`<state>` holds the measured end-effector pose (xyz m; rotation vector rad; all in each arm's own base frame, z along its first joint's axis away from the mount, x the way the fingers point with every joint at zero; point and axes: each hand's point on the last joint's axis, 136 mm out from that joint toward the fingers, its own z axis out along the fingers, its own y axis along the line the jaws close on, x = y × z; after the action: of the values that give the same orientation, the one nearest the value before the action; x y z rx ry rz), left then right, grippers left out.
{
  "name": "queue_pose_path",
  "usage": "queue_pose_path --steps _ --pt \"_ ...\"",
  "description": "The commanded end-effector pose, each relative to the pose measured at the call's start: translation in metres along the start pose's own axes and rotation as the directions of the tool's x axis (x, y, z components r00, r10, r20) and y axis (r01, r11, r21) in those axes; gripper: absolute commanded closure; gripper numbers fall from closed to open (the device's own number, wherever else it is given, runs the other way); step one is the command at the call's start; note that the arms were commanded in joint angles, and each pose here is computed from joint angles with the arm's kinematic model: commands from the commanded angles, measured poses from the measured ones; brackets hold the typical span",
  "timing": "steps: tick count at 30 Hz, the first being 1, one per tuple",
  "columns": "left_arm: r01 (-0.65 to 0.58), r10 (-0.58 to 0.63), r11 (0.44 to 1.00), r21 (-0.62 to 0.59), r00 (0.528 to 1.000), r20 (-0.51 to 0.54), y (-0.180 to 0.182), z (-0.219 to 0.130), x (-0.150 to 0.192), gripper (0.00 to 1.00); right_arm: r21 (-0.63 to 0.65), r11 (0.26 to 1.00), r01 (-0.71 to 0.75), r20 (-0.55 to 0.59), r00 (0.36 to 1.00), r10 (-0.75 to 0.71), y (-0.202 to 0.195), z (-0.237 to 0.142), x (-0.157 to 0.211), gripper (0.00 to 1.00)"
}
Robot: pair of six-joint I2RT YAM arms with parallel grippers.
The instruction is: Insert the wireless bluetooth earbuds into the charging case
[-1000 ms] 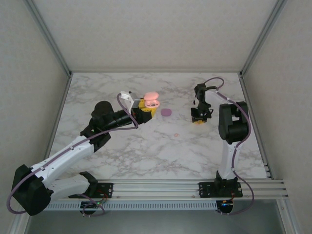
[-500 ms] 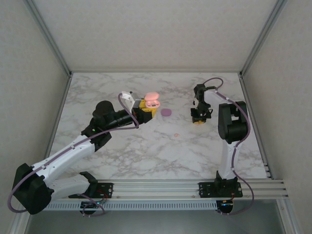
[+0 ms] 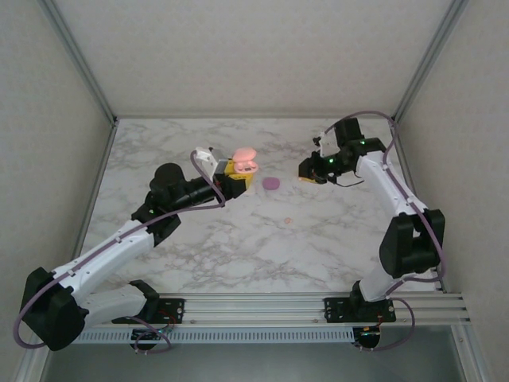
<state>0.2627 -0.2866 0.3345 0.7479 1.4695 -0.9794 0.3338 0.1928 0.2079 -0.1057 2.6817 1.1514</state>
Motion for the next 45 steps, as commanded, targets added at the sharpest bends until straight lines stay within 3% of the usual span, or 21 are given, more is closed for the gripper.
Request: queue_pose_path --steps 1,6,17,25,32,45 --pt "-0.022 0.022 1.000 0.000 0.999 0.031 0.002 -0.010 -0.013 0.75 -0.371 0.927 -0.059 -0.094 0.995 0.026 0.071 -0.017 0.016 0.82" --pt "-0.024 0.025 1.000 -0.013 0.999 0.043 0.007 -0.014 -0.013 0.75 -0.531 0.846 -0.038 -0.128 0.991 -0.036 0.114 -0.042 0.028 0.82" --pt "-0.035 0.034 0.999 0.005 0.998 0.044 0.005 -0.013 -0.015 0.75 -0.613 0.790 0.014 -0.128 0.985 -0.116 0.158 -0.071 0.045 0.83" --pt "-0.073 0.072 0.997 0.026 0.996 0.043 -0.001 -0.010 -0.015 0.75 -0.591 0.805 0.059 -0.075 0.989 -0.127 0.176 -0.078 0.043 0.83" --pt "-0.107 0.106 0.994 0.027 0.994 0.035 -0.003 -0.003 -0.012 0.75 -0.560 0.812 0.164 0.047 0.985 -0.166 0.201 -0.089 0.043 0.83" --pt "-0.152 0.151 0.988 0.022 0.988 0.031 -0.007 0.002 -0.014 0.75 -0.475 0.831 0.291 0.182 0.956 -0.231 0.232 -0.072 0.054 0.82"
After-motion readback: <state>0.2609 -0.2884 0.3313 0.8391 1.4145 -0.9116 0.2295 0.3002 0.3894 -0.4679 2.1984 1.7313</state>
